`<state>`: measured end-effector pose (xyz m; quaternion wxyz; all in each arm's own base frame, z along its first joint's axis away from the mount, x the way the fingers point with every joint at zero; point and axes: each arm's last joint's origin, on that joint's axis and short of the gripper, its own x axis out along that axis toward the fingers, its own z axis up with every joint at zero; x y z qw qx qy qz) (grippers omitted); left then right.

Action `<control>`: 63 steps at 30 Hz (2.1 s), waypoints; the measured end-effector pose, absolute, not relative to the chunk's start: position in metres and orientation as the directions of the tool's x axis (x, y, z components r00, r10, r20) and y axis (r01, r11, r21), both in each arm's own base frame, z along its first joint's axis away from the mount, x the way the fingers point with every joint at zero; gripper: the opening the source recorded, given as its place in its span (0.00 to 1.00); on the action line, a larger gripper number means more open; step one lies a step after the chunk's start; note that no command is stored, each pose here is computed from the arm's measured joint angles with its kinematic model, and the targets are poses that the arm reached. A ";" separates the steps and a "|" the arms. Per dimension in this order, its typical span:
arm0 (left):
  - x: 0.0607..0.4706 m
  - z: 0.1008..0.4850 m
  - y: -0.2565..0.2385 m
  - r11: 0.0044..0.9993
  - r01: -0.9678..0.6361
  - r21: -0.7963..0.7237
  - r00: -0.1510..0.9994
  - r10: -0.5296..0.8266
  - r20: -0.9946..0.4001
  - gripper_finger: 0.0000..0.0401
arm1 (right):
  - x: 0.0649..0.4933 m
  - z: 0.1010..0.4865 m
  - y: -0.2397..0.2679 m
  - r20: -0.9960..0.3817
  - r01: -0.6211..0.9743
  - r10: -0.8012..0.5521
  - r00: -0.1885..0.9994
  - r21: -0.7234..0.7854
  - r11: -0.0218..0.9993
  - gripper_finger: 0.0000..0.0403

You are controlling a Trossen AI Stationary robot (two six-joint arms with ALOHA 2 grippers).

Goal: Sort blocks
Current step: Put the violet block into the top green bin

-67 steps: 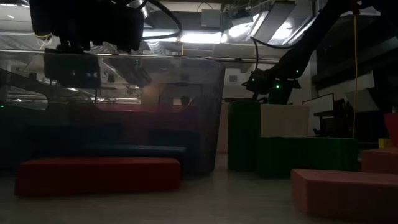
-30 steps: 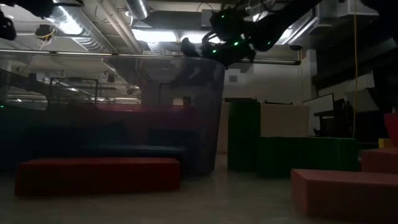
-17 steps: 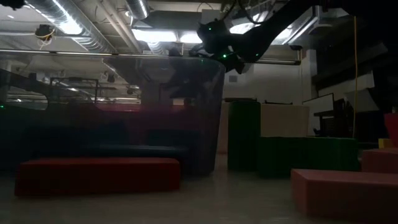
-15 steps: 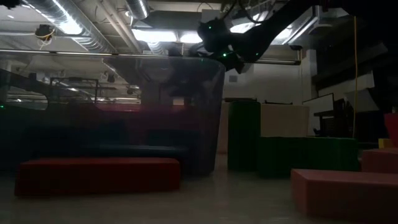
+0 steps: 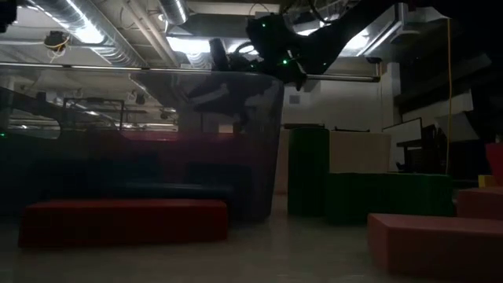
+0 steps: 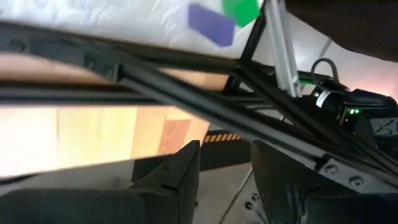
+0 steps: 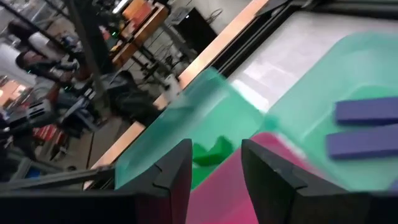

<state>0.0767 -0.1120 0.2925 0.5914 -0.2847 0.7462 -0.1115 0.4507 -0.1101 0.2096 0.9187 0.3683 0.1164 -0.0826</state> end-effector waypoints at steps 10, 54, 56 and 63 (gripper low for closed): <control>0.089 0.274 -0.144 0.877 -0.203 -0.435 -0.162 -0.469 -0.868 0.47 | 0.457 0.210 -0.077 -0.275 0.189 -0.002 0.961 0.656 0.731 0.35; 0.126 0.186 -0.216 0.969 -0.200 -0.148 -0.212 -0.190 -0.959 0.52 | 0.460 0.211 -0.060 -0.272 0.138 0.065 0.960 0.663 0.736 0.35; 0.127 0.182 -0.217 0.972 -0.190 -0.137 -0.222 -0.179 -0.958 0.47 | 0.460 0.211 -0.060 -0.271 0.137 0.066 0.960 0.663 0.736 0.35; 0.126 0.182 -0.216 0.978 -0.148 -0.148 -0.237 -0.180 -0.955 0.10 | 0.460 0.217 -0.059 -0.226 0.075 0.120 0.967 0.699 0.711 0.35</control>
